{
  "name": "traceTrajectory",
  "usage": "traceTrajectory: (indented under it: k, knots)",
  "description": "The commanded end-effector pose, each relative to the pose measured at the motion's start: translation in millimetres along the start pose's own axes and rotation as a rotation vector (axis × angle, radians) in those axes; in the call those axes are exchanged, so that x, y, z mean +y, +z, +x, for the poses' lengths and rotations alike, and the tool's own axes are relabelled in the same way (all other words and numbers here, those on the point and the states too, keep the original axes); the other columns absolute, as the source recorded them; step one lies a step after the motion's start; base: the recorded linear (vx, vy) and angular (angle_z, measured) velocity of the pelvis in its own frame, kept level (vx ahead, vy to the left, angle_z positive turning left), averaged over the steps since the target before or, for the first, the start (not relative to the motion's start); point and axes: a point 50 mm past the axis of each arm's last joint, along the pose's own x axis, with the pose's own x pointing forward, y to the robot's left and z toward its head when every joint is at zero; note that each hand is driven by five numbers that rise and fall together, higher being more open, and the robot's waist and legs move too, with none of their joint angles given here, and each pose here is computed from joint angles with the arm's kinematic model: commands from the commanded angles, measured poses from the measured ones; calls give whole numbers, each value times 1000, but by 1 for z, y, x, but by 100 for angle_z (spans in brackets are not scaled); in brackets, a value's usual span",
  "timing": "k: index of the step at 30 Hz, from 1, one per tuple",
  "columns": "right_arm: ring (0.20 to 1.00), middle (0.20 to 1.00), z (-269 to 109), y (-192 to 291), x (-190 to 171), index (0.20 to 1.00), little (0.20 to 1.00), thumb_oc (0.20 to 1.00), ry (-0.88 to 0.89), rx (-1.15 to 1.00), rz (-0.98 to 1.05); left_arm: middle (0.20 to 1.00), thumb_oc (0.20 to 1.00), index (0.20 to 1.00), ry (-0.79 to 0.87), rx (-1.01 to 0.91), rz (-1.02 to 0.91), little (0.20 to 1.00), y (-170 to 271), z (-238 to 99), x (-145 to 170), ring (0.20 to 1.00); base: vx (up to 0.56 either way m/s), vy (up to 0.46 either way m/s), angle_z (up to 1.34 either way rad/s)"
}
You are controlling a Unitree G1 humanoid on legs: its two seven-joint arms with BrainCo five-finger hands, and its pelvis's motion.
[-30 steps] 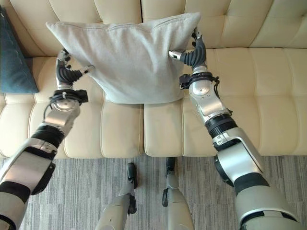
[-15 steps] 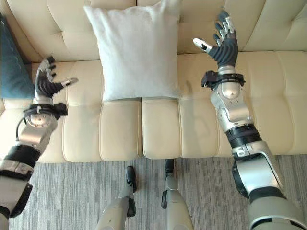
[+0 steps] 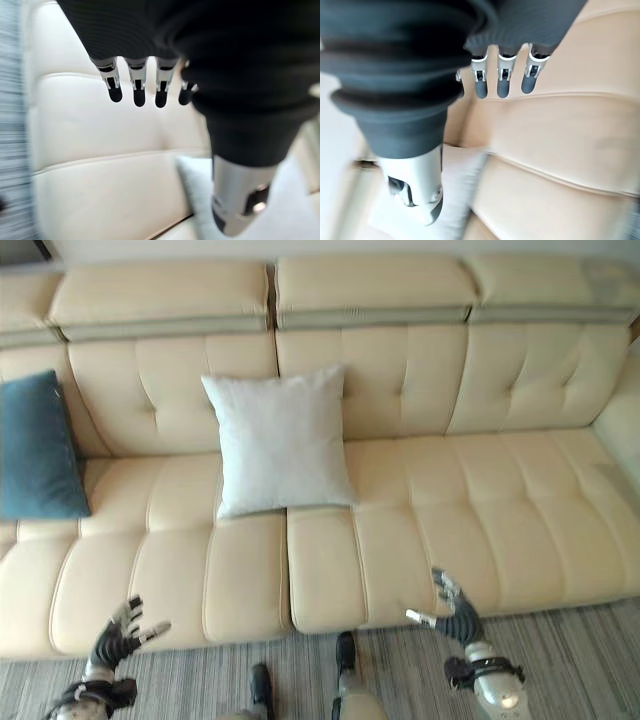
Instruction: Pick up all the scattered cushions and arrange them neatly on the sofa.
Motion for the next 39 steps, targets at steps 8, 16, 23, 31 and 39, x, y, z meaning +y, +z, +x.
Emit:
traceTrajectory:
  k: [8,16,23,31,39]
  knots:
    - [1000,1000,29,17,1,1000,1000,1000,4,-32,-100,1000,1000,1000,-46,-115,123,1000,34,24,-9,1000,-79,59,-13]
    - [1000,1000,37,23,17,1000,1000,1000,51,-50,-98,1000,1000,1000,-35,-225,171,1000,69,37,-1,1000,-239,-17,-28]
    - [1000,1000,37,27,16,1000,1000,1000,41,-65,-102,1000,1000,1000,-42,-198,119,1000,61,36,-10,1000,-202,-181,11]
    - [1000,1000,33,21,8,1000,1000,1000,15,-42,-104,1000,1000,1000,-109,-173,56,1000,49,28,-34,1000,-162,-53,11]
    - [1000,1000,26,6,11,1000,1000,1000,8,12,-48,1000,1000,1000,-132,-163,134,1000,47,27,-30,1000,73,71,-19]
